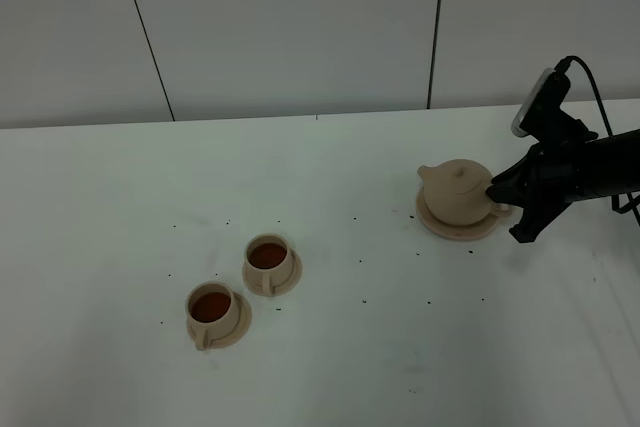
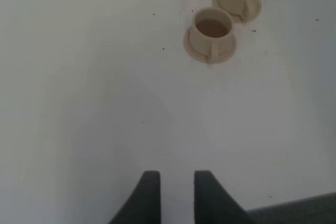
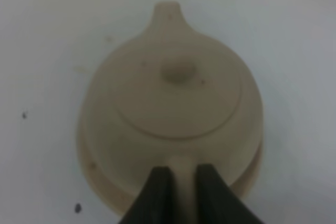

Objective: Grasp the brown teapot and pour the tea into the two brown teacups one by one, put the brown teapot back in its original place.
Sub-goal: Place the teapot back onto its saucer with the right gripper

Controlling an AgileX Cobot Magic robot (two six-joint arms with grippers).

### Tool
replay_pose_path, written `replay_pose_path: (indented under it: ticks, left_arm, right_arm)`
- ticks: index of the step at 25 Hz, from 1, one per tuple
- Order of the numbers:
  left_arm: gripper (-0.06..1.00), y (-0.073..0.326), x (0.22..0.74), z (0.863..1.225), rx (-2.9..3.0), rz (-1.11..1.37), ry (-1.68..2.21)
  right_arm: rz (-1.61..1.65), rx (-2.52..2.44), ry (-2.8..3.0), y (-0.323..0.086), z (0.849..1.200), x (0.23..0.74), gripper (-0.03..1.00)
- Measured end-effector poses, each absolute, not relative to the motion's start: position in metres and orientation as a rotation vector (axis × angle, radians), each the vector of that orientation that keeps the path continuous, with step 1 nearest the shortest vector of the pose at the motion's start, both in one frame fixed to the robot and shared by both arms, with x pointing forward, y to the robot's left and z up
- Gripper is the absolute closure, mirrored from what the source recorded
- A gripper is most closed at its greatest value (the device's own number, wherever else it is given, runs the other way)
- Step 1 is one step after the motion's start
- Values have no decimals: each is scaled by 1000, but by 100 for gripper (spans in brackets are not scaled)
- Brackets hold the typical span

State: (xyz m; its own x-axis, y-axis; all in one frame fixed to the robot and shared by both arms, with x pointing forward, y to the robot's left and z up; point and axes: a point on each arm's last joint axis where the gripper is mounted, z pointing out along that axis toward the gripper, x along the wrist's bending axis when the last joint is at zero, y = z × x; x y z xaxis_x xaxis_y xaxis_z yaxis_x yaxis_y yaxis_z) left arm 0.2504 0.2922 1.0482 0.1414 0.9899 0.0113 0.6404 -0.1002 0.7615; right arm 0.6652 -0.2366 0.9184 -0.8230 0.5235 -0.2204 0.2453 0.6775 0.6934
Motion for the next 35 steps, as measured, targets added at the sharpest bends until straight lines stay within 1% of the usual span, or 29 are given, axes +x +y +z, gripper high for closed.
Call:
replay_pose_path:
  ticks: [27,31,35]
  left_arm:
    - [71,292,250,1048,1812,735,1564]
    - [71,292,250,1048,1812,735,1564]
    - [71,292,250,1048,1812,735,1564]
  right_arm:
    - [966,610,2495,-236,919,664,87]
    - [979,637,2489,-236,919,665,84]
    - [995,661,2480,-237,919,665,77]
